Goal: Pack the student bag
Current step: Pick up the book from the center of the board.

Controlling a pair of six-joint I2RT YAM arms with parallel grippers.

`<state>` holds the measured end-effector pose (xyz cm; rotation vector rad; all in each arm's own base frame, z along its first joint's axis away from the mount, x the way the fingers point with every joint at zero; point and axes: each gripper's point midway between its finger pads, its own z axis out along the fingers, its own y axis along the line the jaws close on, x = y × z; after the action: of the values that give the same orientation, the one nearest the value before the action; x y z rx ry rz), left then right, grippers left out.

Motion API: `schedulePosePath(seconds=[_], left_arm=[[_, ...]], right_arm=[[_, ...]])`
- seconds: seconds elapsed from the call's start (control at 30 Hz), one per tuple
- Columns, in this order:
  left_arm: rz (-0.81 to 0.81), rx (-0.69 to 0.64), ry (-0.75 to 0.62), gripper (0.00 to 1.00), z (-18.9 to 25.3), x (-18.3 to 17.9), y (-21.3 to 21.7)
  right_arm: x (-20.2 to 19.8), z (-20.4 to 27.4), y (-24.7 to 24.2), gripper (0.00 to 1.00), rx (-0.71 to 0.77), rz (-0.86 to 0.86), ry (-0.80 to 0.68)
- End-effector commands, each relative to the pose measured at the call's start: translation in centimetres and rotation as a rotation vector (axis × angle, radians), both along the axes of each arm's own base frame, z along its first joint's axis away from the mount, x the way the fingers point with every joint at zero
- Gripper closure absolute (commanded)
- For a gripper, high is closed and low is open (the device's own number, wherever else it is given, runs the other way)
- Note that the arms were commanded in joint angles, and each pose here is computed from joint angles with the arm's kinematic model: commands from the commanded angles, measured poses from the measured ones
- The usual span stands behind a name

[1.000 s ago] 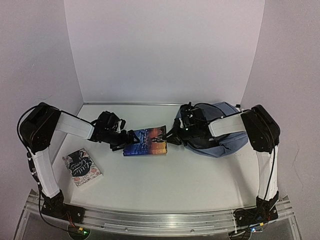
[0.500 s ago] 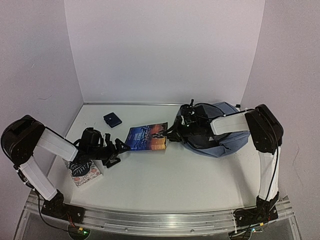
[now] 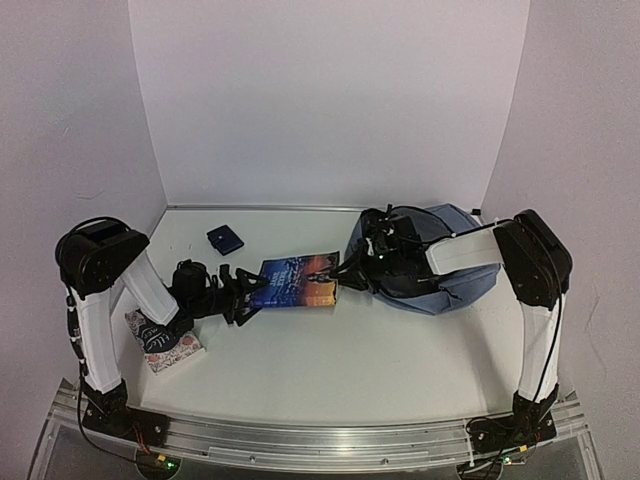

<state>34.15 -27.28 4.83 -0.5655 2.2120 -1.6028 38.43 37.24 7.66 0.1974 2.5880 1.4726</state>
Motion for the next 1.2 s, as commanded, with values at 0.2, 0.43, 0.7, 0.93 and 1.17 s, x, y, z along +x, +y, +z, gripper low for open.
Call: schedulePosePath(seconds=[0.2,0.43,0.7,0.93,1.17], left_arm=[[-0.114,-0.135,-0.033,0.28,1.3,0.5,-2.1],[-0.230,-0.124,-0.123,0.46,3.6,-0.5,-3.0],[-0.287,-0.140,-0.258,0.69,7.9,-1.6,-3.4],[-0.284,-0.142,-0.332,0.99,11.6,-1.9,-3.4],[-0.258,-0.134,-0.464,1.00,18.4,-2.3,-2.6]], right_arm=[[-2.2,6.4,0.7,1.00,0.122,0.149,-0.152],[-3.3,4.7,1.1,1.00,0.077,0.198,-0.144],[-2.8,6.2,1.6,1.00,0.072,0.233,-0.180],[-2.2,11.1,2.2,0.67,0.124,0.261,-0.287],[-1.2,16.5,-0.2,0.03,0.078,0.252,-0.417]])
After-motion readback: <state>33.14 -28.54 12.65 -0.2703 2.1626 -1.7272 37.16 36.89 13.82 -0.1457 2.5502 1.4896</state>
